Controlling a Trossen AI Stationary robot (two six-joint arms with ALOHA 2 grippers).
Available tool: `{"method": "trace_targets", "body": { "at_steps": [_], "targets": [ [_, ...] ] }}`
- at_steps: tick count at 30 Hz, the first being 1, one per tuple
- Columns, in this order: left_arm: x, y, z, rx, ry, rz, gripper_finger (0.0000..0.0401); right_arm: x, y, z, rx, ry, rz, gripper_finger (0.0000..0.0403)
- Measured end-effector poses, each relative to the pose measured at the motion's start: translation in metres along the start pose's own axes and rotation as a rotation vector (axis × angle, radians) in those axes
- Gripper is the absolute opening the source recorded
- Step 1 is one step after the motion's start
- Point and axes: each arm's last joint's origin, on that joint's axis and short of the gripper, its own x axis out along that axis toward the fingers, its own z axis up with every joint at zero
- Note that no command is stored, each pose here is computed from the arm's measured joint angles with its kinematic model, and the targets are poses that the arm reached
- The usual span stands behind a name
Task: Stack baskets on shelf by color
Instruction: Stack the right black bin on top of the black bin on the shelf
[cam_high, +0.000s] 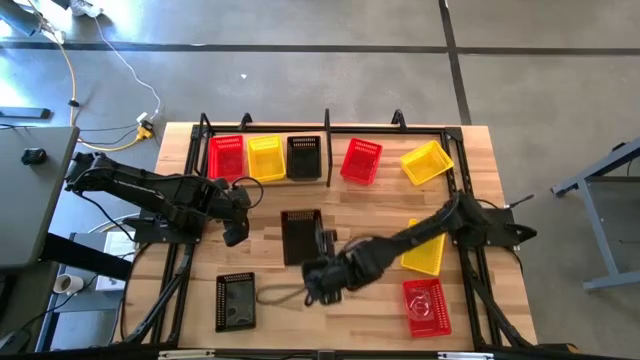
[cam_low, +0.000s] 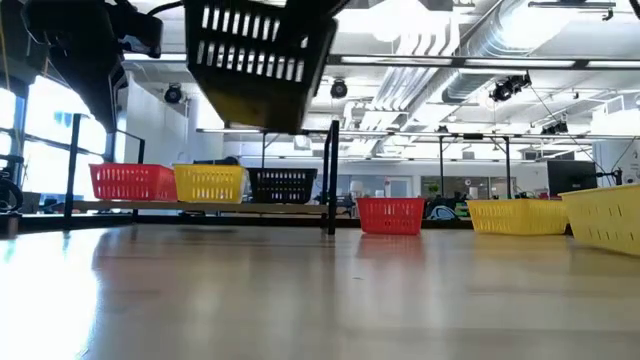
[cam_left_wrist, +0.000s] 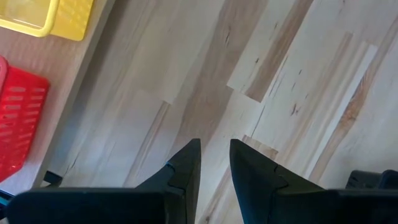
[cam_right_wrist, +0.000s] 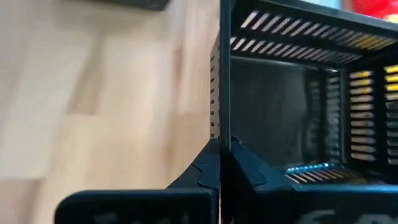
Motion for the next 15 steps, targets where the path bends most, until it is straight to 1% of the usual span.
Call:
{"method": "trace_targets", "body": {
  "at_steps": [7,15],
  "targets": [
    [0.0,0.0,0.0,0.0,-0.001,0.0,0.0077,0.014,-0.059,0.007,-0.025,0.004,-0.072,0.0],
    [0.0,0.0,0.0,0.0,-0.001,0.0,0.0077,0.034,-0.118,0.003,-0.064,0.06,-0.137,0.0]
  ]
}}
